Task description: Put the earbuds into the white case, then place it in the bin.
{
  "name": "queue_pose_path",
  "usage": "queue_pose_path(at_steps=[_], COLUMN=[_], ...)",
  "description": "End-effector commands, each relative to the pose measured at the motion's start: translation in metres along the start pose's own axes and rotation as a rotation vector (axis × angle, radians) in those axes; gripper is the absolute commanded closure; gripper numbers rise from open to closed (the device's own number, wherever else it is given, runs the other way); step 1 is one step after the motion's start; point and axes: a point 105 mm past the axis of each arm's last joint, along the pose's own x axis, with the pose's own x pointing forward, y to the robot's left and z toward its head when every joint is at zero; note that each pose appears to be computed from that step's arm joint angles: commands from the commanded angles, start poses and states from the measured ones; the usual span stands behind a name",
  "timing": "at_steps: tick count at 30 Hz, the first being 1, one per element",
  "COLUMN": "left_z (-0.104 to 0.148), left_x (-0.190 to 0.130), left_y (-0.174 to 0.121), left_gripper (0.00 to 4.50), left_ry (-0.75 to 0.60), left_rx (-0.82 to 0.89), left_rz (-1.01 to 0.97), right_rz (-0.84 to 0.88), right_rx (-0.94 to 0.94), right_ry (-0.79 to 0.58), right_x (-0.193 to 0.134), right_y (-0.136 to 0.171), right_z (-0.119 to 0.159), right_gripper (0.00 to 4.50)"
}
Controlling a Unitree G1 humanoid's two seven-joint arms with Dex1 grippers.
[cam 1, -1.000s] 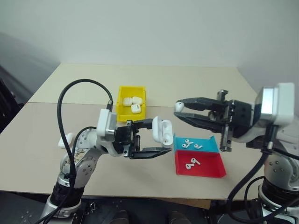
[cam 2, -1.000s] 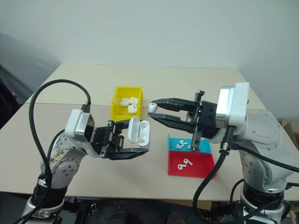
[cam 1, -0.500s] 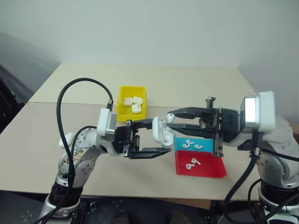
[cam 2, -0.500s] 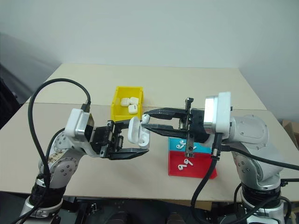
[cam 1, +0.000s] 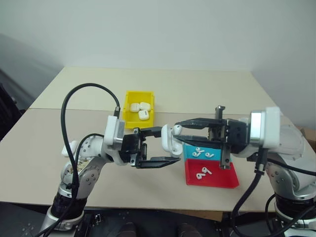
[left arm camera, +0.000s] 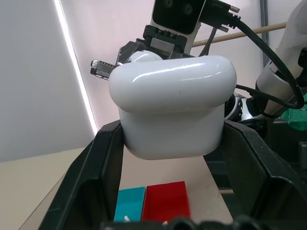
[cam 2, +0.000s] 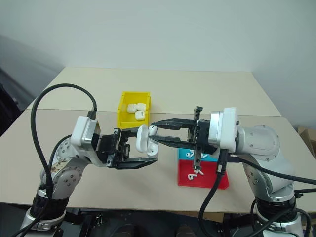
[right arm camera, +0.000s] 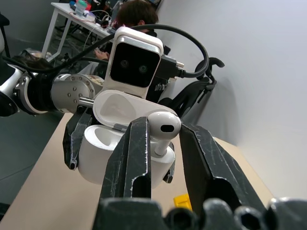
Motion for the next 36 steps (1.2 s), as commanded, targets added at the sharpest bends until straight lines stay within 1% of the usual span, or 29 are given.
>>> queue_pose_path(at_steps=[1,3,7,10,15,18,19,21,22,26,29,31,33,36], left_z=[0.010,0.010,0.009,0.008,0.006,-0.002,-0.006,-0.016,-0.021,-0.038,-0.046,-0.051,-0.054,-0.055], left_x=[0.003,0.004,0.003,0.003,0.002,-0.005,-0.010,-0.022,-0.028,-0.051,-0.062,-0.068,-0.071,-0.071], left_y=[-0.004,-0.003,-0.003,-0.003,-0.003,-0.003,-0.004,-0.009,-0.012,-0.024,-0.029,-0.032,-0.034,-0.036], left_gripper=[1.75,1.75,1.75,1.75,1.75,1.75,1.75,1.75,1.75,1.75,1.75,1.75,1.75,1.75], left_ry=[-0.039,-0.040,-0.038,-0.036,-0.028,0.013,0.039,0.101,0.131,0.232,0.279,0.304,0.322,0.327], left_rx=[0.045,0.047,0.051,0.050,0.053,0.055,0.057,0.059,0.063,0.053,0.046,0.050,0.055,0.062], left_rz=[-0.027,-0.025,-0.025,-0.025,-0.023,-0.015,-0.013,-0.012,-0.016,-0.022,-0.010,-0.003,0.002,0.016], right_rz=[0.019,0.031,0.045,0.058,0.057,0.044,0.029,0.011,0.009,0.046,0.084,0.134,0.215,0.297], right_rx=[-0.017,-0.011,-0.028,-0.040,-0.058,-0.066,-0.059,-0.028,-0.015,0.033,0.076,0.079,0.083,0.064], right_ry=[0.013,0.016,0.041,0.046,0.057,0.057,0.077,0.195,0.275,0.618,0.821,0.931,1.026,1.099], right_x=[0.000,-0.001,-0.002,-0.002,-0.004,-0.011,-0.015,-0.028,-0.034,-0.060,-0.074,-0.080,-0.084,-0.083], right_y=[0.002,0.003,0.004,0.005,0.004,-0.003,-0.009,-0.024,-0.031,-0.052,-0.063,-0.066,-0.063,-0.059], right_z=[0.001,0.001,-0.002,-0.003,-0.003,0.002,0.002,-0.004,-0.010,-0.042,-0.064,-0.078,-0.093,-0.113], right_gripper=[3.54,3.54,2.48,1.47,1.47,1.47,1.47,1.47,1.47,1.47,1.47,1.47,1.47,1.47])
